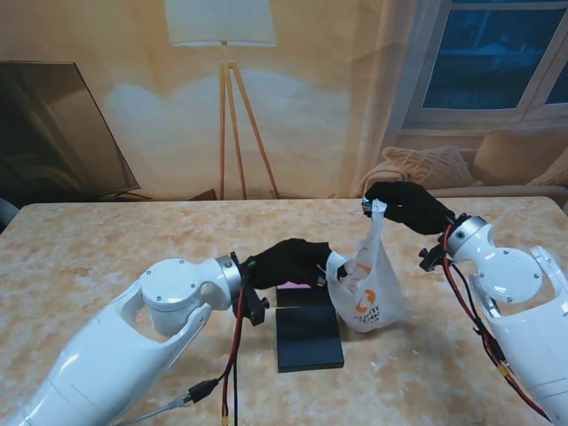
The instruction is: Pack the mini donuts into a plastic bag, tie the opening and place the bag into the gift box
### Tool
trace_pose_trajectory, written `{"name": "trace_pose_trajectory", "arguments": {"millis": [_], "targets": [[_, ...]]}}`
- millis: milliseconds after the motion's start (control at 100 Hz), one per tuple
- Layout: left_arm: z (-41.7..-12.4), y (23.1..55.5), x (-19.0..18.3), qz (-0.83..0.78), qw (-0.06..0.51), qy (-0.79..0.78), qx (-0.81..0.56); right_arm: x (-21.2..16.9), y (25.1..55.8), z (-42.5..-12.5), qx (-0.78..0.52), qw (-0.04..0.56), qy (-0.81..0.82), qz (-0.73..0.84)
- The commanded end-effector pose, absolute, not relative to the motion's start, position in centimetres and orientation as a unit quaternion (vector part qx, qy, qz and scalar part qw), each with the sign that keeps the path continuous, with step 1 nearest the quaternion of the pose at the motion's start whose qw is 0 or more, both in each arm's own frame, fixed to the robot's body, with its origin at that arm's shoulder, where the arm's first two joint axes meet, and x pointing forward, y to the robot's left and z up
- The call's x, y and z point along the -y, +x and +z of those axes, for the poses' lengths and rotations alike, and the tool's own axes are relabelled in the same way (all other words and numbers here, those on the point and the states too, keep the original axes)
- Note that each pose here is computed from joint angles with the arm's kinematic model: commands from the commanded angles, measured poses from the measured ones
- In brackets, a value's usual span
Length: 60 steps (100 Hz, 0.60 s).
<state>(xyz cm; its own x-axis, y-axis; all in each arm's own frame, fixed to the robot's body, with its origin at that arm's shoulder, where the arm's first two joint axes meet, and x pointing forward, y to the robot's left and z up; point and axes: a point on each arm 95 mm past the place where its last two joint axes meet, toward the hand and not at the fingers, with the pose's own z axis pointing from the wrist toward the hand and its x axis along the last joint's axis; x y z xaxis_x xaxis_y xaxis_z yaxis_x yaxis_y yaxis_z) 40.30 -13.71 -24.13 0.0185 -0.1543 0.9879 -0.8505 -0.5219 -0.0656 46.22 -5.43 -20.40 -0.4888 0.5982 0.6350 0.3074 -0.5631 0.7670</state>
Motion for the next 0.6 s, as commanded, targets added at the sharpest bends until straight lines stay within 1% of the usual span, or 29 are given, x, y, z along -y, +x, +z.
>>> {"name": "trace_pose_trajectory", "arguments": {"millis": [0,170,340,470,590], "targets": [[-23.9,39.7,14.7,0.588,0.298,0.634,0.405,5.3,45.7,-21.1,-0.463,0.088,0.501,0.726],[-24.2,39.6,15.5,0.611,0.256,0.627,0.41,5.5,45.1,-22.2,-0.472,0.094,0.499,0.721],[-24.2,39.7,16.2,0.636,0.218,0.62,0.404,5.7,44.8,-22.4,-0.471,0.098,0.497,0.722],[-24.2,39.8,16.4,0.642,0.214,0.623,0.392,5.7,44.8,-22.4,-0.471,0.101,0.497,0.722],[-24.5,39.9,16.4,0.634,0.223,0.634,0.383,5.5,44.9,-22.6,-0.471,0.101,0.499,0.72]]}}
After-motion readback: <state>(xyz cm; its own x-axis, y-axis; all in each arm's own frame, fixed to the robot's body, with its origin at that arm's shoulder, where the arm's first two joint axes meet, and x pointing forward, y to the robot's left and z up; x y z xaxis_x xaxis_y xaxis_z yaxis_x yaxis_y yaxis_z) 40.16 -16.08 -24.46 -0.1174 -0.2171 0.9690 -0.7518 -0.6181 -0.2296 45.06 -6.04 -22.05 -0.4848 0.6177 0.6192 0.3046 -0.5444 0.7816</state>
